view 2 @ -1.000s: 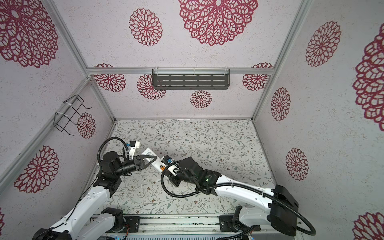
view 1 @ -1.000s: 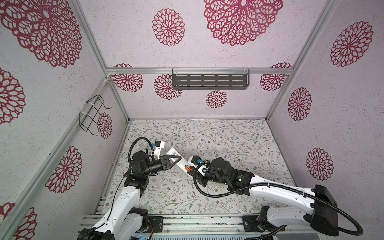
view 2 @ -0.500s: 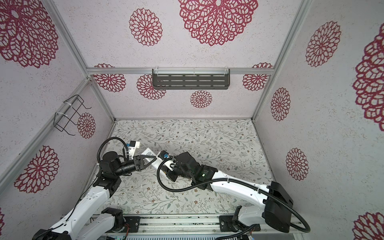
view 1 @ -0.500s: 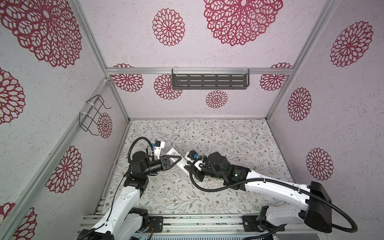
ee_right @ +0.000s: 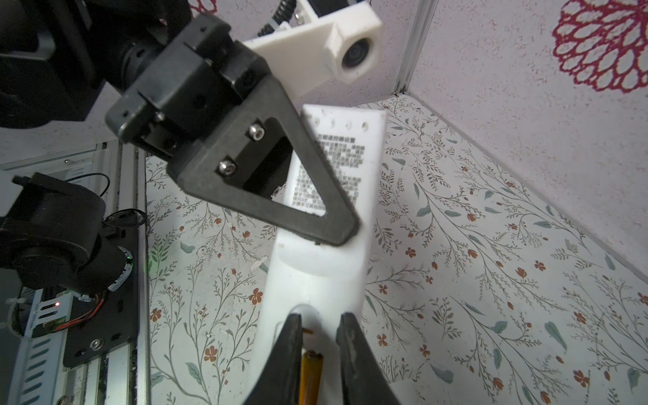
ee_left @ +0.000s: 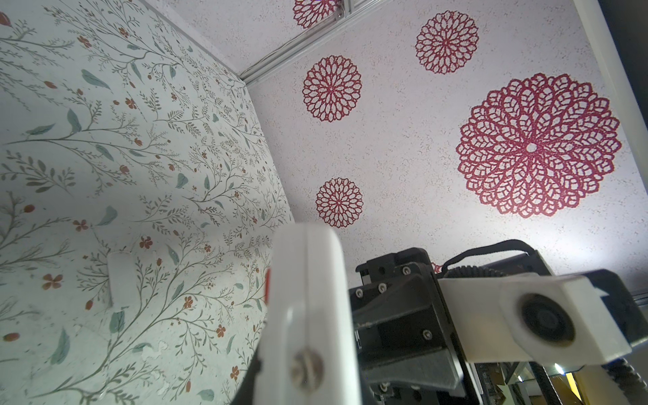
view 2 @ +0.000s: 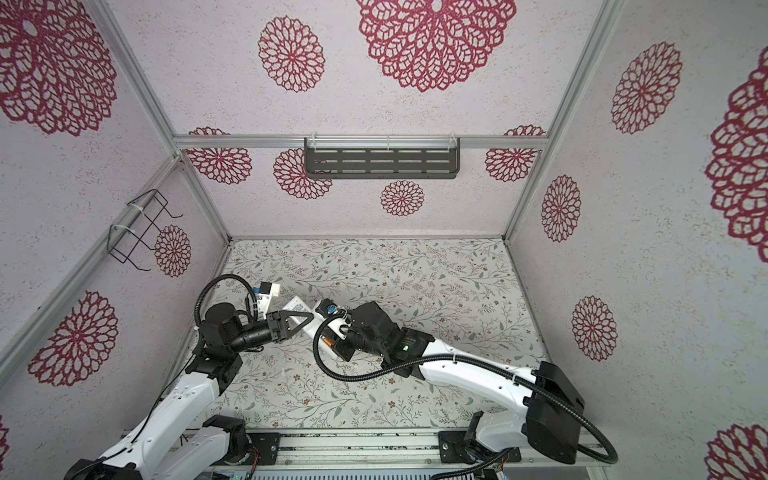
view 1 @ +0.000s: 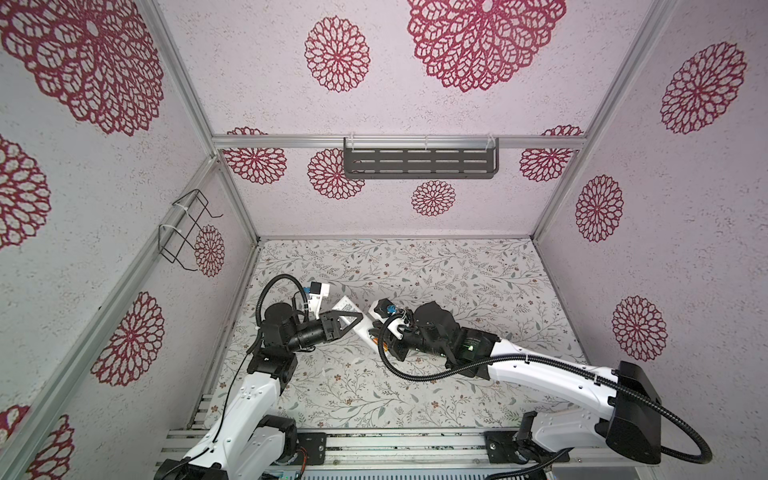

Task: Load the batteries into the remote control
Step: 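Push the orange battery down into the compartment with the right gripper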

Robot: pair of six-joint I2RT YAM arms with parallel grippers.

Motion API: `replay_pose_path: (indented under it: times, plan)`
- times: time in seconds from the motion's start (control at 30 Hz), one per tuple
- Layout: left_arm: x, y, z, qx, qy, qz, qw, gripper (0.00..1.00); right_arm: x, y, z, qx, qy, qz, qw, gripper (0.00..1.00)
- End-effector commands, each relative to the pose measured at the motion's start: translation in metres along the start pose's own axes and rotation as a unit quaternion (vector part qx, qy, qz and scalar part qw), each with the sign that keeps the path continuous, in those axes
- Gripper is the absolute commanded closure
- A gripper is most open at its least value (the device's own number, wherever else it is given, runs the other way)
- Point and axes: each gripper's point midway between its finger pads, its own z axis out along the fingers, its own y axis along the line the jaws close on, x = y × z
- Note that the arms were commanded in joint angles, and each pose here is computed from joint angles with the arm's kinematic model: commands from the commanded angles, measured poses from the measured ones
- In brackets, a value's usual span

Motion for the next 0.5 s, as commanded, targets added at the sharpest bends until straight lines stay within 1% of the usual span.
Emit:
replay_pose_path:
  times: [0.0,0.23,0.33,0.47]
  plan:
    - [-0.005,-0.028,-0.002,0.033,0.001,0.042,0.999,1.0,0.0,0.0,-0.001,-0.004,-0.003,0.008,1.0,0.78]
    - [-0.006,-0.026,-0.001,0.031,0.0,0.038,0.999,1.0,0.0,0.001,-0.003,-0.005,0.001,0.007,1.0,0.78]
    - [-0.006,-0.026,-0.002,0.03,-0.001,0.038,0.999,1.0,0.001,0.002,-0.007,-0.007,0.004,0.008,1.0,0.76]
    - [-0.007,-0.024,-0.002,0.026,-0.003,0.036,0.999,1.0,0.008,0.003,-0.016,-0.005,0.022,0.011,1.0,0.75]
